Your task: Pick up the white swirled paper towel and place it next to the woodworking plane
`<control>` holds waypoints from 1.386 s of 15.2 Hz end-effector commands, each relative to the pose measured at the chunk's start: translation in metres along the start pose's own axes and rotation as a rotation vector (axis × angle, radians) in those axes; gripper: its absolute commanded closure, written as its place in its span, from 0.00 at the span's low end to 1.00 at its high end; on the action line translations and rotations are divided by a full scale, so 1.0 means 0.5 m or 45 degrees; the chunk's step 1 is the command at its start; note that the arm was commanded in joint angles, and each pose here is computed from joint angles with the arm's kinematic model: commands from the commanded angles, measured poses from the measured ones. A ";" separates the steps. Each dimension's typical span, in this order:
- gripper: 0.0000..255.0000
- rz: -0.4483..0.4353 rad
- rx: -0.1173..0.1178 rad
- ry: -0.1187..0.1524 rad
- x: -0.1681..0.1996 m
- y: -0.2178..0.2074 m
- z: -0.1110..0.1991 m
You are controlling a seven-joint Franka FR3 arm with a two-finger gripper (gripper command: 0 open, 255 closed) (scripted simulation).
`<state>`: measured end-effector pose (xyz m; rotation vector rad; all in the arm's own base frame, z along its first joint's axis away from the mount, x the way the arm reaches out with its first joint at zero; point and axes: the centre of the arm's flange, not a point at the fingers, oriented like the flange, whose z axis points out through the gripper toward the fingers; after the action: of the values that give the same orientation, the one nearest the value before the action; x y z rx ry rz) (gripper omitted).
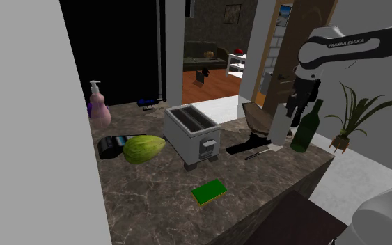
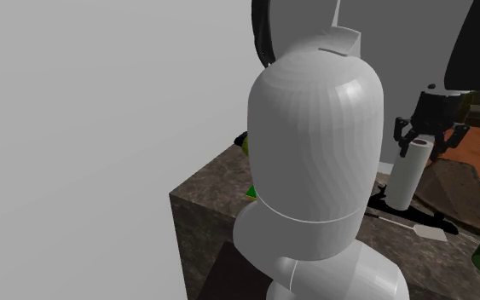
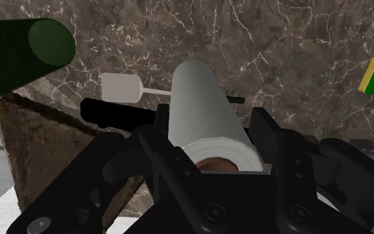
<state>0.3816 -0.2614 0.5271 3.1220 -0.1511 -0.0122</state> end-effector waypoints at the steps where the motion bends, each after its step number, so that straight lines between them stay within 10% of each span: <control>1: 1.00 0.000 0.000 0.001 0.002 0.001 0.022; 21: 1.00 0.000 0.000 0.001 0.003 -0.002 0.221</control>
<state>0.3827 -0.2621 0.4184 3.1220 -0.1511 -0.0122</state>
